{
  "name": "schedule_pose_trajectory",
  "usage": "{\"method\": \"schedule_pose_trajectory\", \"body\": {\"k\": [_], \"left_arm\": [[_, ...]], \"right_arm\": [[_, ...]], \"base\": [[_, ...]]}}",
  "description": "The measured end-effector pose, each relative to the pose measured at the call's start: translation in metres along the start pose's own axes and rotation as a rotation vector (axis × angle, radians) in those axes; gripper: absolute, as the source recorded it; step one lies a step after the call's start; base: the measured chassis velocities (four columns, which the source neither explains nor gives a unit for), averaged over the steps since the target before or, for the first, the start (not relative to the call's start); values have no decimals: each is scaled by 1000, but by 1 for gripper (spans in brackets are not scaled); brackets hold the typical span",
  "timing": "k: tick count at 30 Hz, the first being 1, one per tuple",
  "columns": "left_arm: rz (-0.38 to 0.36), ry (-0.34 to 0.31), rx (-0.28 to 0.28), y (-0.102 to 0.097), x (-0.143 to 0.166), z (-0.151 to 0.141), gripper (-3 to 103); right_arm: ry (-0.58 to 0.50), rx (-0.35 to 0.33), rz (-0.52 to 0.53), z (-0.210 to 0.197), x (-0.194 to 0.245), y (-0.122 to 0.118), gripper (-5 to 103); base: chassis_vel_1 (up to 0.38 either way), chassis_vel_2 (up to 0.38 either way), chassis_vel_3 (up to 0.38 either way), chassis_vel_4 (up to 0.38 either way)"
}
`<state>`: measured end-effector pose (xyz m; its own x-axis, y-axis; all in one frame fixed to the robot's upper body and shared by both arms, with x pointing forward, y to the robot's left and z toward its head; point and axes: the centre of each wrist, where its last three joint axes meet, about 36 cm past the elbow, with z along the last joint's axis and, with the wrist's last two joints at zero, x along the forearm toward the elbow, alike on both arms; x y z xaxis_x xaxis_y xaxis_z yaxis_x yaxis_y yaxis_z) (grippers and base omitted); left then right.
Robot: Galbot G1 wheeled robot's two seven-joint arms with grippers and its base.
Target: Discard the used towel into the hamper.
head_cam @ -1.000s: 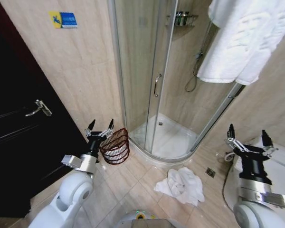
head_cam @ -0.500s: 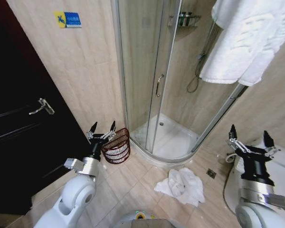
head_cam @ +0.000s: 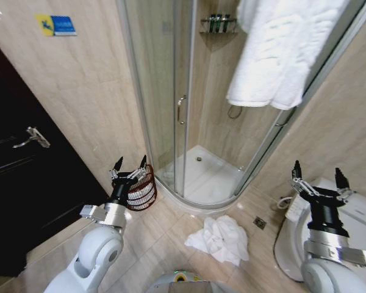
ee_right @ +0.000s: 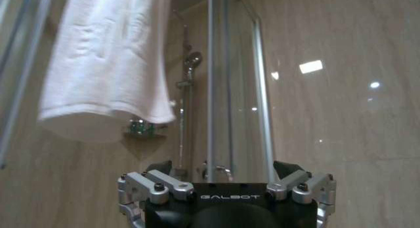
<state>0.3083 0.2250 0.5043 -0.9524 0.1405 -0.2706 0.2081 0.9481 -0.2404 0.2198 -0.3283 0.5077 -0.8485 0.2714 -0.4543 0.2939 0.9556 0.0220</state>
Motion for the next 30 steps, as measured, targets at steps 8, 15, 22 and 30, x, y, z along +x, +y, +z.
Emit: {"method": "schedule_pose_trajectory", "body": {"k": [8,15,22,30], "left_arm": [[-13,-15,0,1,-1,1,100],[-61,-20,13,2,0,0,100],[-82,-32,12,5,0,-4,100],[-92,-41,13,5,1,-7,100]], "right_arm": [[-7,1,-22,1,-2,3,100],[-7,0,-29,3,-2,3,100],[-7,-2,-29,5,-2,3,100],[-9,-3,-31,6,-3,2,100]], "base": [[8,-39,12,7],[38,33,-45,-25],[-7,4,15,13],[44,56,38,51]]}}
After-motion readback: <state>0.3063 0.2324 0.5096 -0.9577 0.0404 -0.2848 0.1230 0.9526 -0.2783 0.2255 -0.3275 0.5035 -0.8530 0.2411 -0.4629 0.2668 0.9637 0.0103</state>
